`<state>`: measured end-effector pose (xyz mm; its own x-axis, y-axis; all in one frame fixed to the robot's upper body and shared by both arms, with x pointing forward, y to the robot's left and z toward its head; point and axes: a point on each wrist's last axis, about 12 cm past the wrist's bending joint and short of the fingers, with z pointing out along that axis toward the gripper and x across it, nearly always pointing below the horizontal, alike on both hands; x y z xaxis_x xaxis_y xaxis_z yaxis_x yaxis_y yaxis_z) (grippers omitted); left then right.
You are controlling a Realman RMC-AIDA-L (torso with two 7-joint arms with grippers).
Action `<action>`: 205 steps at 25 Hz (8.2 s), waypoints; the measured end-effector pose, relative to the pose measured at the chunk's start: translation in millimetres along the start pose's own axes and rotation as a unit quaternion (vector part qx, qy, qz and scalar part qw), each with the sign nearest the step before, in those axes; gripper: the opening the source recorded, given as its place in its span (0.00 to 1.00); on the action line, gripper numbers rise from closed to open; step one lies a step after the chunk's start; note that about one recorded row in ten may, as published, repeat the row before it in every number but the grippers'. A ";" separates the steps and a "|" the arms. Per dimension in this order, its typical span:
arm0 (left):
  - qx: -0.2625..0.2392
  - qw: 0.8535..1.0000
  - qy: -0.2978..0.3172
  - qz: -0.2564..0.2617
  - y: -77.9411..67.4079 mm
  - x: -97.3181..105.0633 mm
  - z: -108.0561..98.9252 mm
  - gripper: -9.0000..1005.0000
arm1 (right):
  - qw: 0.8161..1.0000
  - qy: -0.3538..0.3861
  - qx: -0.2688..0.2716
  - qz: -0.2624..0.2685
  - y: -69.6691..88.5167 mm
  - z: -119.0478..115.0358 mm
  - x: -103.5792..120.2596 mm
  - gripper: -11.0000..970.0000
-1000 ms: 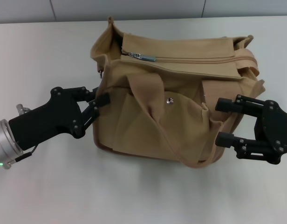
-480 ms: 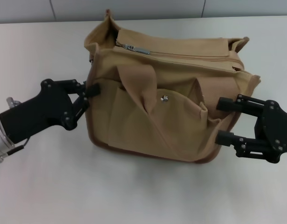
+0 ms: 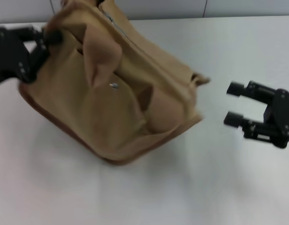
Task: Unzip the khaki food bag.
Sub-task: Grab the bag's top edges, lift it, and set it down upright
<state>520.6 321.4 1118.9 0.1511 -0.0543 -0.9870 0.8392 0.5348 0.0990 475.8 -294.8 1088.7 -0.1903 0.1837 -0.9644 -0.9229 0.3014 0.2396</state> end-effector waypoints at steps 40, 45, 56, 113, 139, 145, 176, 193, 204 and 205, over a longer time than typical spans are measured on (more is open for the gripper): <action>0.142 0.990 -0.002 0.018 -81.0 54.4 41.4 0.07 | 0.996 0.078 -0.017 -0.048 -14.4 53.4 31.3 0.59; 0.141 0.990 -0.001 0.018 -81.0 54.7 41.4 0.07 | 0.994 0.090 -0.037 -0.043 -12.5 62.4 34.7 0.40; 0.140 0.990 0.000 0.015 -81.9 55.6 40.4 0.07 | 0.995 0.085 -0.037 -0.031 -15.6 73.1 33.7 0.21; -0.056 0.990 -0.125 -0.043 -71.3 46.8 21.6 0.07 | 0.993 0.117 -0.009 -0.029 -14.7 62.1 48.6 0.01; 0.011 0.995 -0.079 -0.058 -84.5 57.0 35.2 0.07 | 0.988 0.133 -0.036 -0.073 -29.8 77.1 22.5 0.43; 0.044 0.995 -0.068 -0.057 -88.7 57.9 42.5 0.07 | 0.986 0.141 -0.050 -0.078 -29.4 82.3 22.0 0.50; 0.035 0.996 -0.060 -0.052 -84.5 59.1 46.6 0.07 | 0.989 0.113 -0.006 -0.092 -30.9 70.6 25.5 0.02; -0.003 0.995 -0.083 -0.062 -80.1 56.5 42.2 0.07 | 0.990 0.119 -0.003 -0.072 -30.0 69.8 29.4 0.02; -0.027 0.993 -0.097 -0.062 -77.9 54.7 36.8 0.07 | 0.990 0.127 0.006 -0.060 -29.3 67.1 34.7 0.02; -0.028 0.993 -0.099 -0.062 -77.8 54.3 36.4 0.07 | 0.990 0.128 0.007 -0.059 -28.9 66.3 35.4 0.02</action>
<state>482.5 246.2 1062.2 0.1526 -0.2855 -0.9462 0.8282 0.5593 -0.0352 518.0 -234.9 1055.1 -0.1621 -0.0950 -0.9822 -0.9394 0.3194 0.1241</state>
